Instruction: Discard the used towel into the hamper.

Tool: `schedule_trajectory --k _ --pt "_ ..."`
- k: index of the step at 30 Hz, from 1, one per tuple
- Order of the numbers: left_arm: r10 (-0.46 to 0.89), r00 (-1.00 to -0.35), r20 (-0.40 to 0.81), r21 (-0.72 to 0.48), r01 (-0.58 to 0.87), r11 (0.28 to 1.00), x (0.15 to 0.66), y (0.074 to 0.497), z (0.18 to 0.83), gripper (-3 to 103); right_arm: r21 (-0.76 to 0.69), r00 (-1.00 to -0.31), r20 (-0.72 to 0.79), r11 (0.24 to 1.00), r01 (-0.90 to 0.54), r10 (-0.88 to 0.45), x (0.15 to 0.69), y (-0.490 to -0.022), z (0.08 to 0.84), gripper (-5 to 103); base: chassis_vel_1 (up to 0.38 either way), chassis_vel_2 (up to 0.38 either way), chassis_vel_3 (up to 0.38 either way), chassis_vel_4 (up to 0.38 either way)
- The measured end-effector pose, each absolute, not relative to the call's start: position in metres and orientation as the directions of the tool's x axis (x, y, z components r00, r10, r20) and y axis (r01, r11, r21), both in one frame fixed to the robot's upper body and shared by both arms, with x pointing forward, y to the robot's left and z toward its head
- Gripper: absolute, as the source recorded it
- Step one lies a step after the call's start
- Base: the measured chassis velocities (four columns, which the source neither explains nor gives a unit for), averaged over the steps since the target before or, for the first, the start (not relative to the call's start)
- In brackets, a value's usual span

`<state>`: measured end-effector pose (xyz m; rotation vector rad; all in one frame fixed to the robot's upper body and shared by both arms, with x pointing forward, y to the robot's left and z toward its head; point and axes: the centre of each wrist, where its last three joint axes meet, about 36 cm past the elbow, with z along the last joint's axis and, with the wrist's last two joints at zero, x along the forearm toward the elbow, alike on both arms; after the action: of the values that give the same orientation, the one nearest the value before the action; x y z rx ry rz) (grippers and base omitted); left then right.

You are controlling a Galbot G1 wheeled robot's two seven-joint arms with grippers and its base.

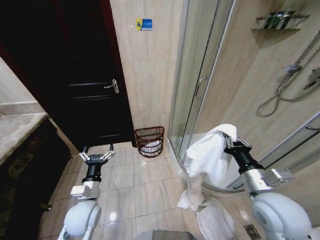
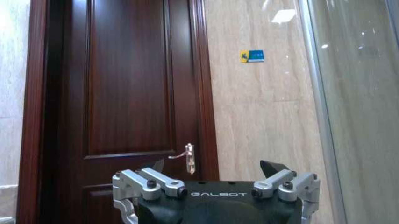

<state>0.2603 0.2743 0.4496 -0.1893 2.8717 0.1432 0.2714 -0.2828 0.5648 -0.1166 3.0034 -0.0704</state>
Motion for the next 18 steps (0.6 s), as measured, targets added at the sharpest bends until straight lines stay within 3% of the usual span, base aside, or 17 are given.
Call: schedule_trajectory --k 8,18 --pt "-0.123 -0.954 -0.272 0.083 -0.151 0.985 0.257 0.276 0.4551 100 -0.051 -0.988 -0.121 0.995 -0.087 -0.093 0.2699 -0.2832 0.5631 4 0.14 0.089 -0.111 -0.118" --pt "-0.127 -0.952 -0.279 0.086 -0.157 0.984 0.2542 0.2765 0.4548 100 -0.044 -0.986 -0.133 0.995 -0.093 -0.098 0.27 -0.2822 0.5627 4 0.224 0.223 -0.234 -0.206"
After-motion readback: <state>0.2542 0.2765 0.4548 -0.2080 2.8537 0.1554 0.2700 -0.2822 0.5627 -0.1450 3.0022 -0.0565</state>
